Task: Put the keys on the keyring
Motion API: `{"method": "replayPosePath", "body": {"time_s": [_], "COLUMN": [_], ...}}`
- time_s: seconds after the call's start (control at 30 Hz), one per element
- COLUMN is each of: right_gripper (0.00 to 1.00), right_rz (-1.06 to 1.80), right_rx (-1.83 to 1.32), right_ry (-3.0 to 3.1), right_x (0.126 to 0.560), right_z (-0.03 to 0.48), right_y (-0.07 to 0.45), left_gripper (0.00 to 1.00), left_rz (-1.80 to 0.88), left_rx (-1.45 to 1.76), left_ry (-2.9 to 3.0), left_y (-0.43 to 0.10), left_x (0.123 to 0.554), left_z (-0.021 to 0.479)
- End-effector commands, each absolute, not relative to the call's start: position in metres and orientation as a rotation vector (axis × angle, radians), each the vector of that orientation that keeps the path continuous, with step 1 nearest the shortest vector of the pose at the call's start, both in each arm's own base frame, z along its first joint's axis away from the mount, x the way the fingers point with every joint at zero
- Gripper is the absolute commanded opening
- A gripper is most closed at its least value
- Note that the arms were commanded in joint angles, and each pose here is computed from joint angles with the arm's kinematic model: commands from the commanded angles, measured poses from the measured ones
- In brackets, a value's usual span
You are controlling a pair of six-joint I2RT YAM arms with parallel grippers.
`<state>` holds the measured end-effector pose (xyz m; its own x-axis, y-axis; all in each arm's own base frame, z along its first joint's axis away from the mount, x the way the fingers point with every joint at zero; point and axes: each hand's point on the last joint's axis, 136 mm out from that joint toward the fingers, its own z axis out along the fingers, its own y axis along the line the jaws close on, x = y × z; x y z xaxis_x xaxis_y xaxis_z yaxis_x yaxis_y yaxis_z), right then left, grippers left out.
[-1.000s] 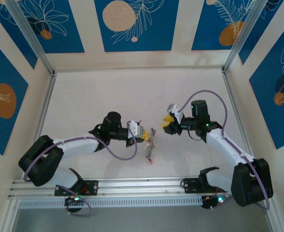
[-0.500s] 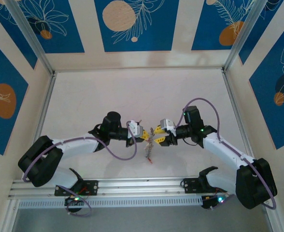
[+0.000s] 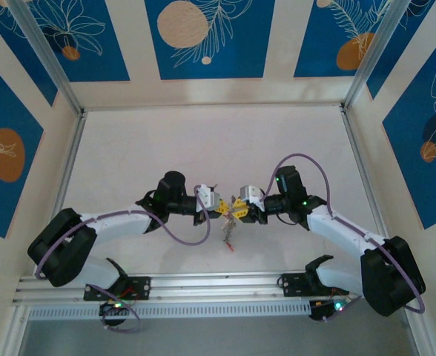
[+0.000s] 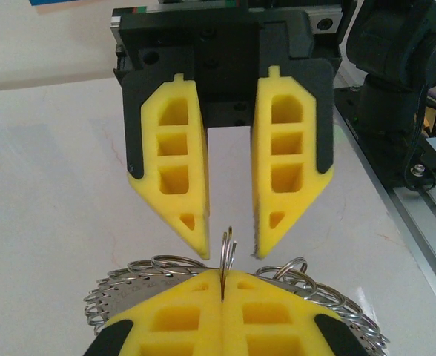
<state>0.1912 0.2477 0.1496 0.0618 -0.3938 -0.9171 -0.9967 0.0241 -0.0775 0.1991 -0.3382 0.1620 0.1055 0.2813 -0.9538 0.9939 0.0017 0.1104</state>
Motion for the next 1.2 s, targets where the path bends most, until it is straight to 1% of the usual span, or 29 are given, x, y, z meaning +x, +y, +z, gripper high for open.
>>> {"method": "replayPosePath", "body": {"time_s": [0.0,0.1,0.23,0.3,0.37,0.4,0.43,0.47,0.5,0.6,0.63,0.67,0.7,0.73,0.83,0.93,1.0,1.07,1.13,1.17], "right_gripper": [0.26,0.24,0.16,0.15,0.05,0.02,0.00,0.00,0.00,0.00,0.00,0.00,0.00,0.00,0.00,0.00,0.00,0.00,0.00,0.00], "right_rz": [0.892,0.875,0.875,0.875,0.871,0.862,0.848,0.827,0.801,0.695,0.653,0.615,0.584,0.530,0.423,0.364,0.317,0.274,0.223,0.198], "right_rx": [-1.503,-1.508,-1.499,-1.499,-1.498,-1.502,-1.507,-1.518,-1.535,-1.578,-1.583,-1.601,-1.632,-1.669,-1.717,-1.772,-1.801,-1.828,-1.854,-1.872], "right_ry": [1.474,1.478,1.463,1.444,1.425,1.419,1.415,1.408,1.400,1.393,1.407,1.425,1.427,1.429,1.476,1.514,1.528,1.546,1.567,1.579], "right_x": [0.192,0.194,0.195,0.195,0.194,0.194,0.195,0.195,0.195,0.196,0.199,0.200,0.198,0.198,0.202,0.203,0.205,0.207,0.209,0.210], "right_z": [0.141,0.140,0.141,0.143,0.145,0.145,0.144,0.143,0.141,0.139,0.140,0.141,0.141,0.139,0.138,0.136,0.134,0.133,0.134,0.136], "right_y": [0.250,0.251,0.254,0.255,0.255,0.255,0.254,0.253,0.253,0.252,0.251,0.250,0.249,0.247,0.240,0.236,0.235,0.235,0.234,0.232], "left_gripper": [0.00,0.00,0.00,0.00,0.00,0.00,0.05,0.12,0.15,0.19,0.22,0.27,0.38,0.47,0.58,0.73,0.77,0.83,0.84,0.84], "left_rz": [-1.001,-1.002,-1.006,-1.008,-1.004,-0.997,-0.984,-0.966,-0.949,-0.889,-0.860,-0.828,-0.800,-0.785,-0.817,-0.788,-0.757,-0.712,-0.652,-0.648], "left_rx": [1.446,1.444,1.447,1.447,1.441,1.439,1.433,1.428,1.425,1.422,1.417,1.400,1.377,1.345,1.211,0.969,0.808,0.605,0.411,0.367], "left_ry": [1.270,1.270,1.276,1.279,1.286,1.291,1.303,1.314,1.322,1.383,1.424,1.477,1.521,1.569,1.687,1.876,1.993,2.158,2.317,2.379], "left_y": [-0.340,-0.340,-0.340,-0.341,-0.340,-0.340,-0.339,-0.337,-0.335,-0.325,-0.320,-0.314,-0.309,-0.302,-0.285,-0.267,-0.255,-0.240,-0.224,-0.221], "left_x": [0.195,0.196,0.195,0.196,0.197,0.197,0.199,0.200,0.201,0.203,0.205,0.208,0.213,0.217,0.228,0.253,0.270,0.286,0.300,0.303], "left_z": [0.174,0.174,0.172,0.171,0.170,0.169,0.168,0.168,0.168,0.168,0.167,0.166,0.165,0.166,0.176,0.178,0.175,0.166,0.154,0.148]}}
